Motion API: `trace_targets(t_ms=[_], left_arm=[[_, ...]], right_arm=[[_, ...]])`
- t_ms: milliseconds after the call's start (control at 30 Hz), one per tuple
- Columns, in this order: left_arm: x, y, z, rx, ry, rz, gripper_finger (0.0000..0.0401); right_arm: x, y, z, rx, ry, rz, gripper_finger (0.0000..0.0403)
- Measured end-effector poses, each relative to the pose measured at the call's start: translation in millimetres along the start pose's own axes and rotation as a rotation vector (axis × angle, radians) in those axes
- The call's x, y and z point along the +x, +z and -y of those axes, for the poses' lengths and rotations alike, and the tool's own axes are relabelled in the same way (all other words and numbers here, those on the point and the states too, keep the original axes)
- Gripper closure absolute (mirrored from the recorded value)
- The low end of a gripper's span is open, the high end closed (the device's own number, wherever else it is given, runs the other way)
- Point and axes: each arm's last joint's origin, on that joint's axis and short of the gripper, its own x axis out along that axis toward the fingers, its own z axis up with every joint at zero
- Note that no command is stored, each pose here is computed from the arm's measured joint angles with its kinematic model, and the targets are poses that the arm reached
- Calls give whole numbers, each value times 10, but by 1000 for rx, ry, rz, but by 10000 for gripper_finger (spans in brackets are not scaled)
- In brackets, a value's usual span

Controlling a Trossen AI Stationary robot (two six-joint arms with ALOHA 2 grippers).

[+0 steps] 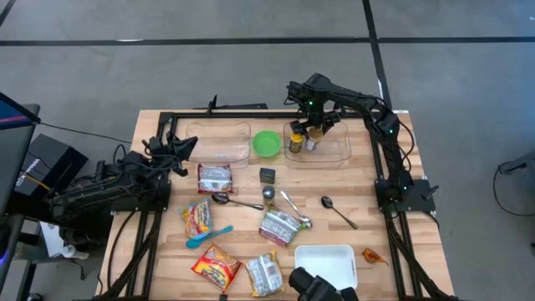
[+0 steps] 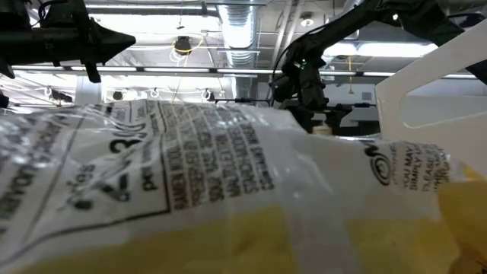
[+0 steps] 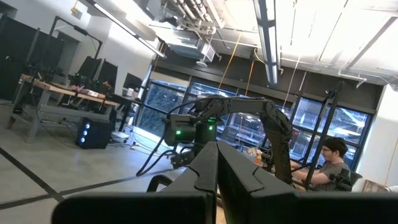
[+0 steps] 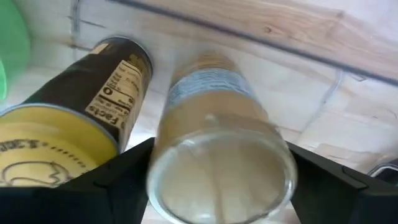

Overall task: Pick & Place Food Item
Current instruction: Put the spice bottle in the right transparent bin

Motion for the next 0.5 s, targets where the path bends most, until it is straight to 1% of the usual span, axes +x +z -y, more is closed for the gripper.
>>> trace_targets(t_ms=[133,300,500], left_arm=[[0,-1,0,0,0,-1,401],[0,-1,0,0,0,0,401],[0,0,0,0,0,0,401]], right_arm=[[-1,25,-13,-3,15,25,82],[-1,23,-13,22,15,23,81],[-6,10,-10,20,20,11,80]])
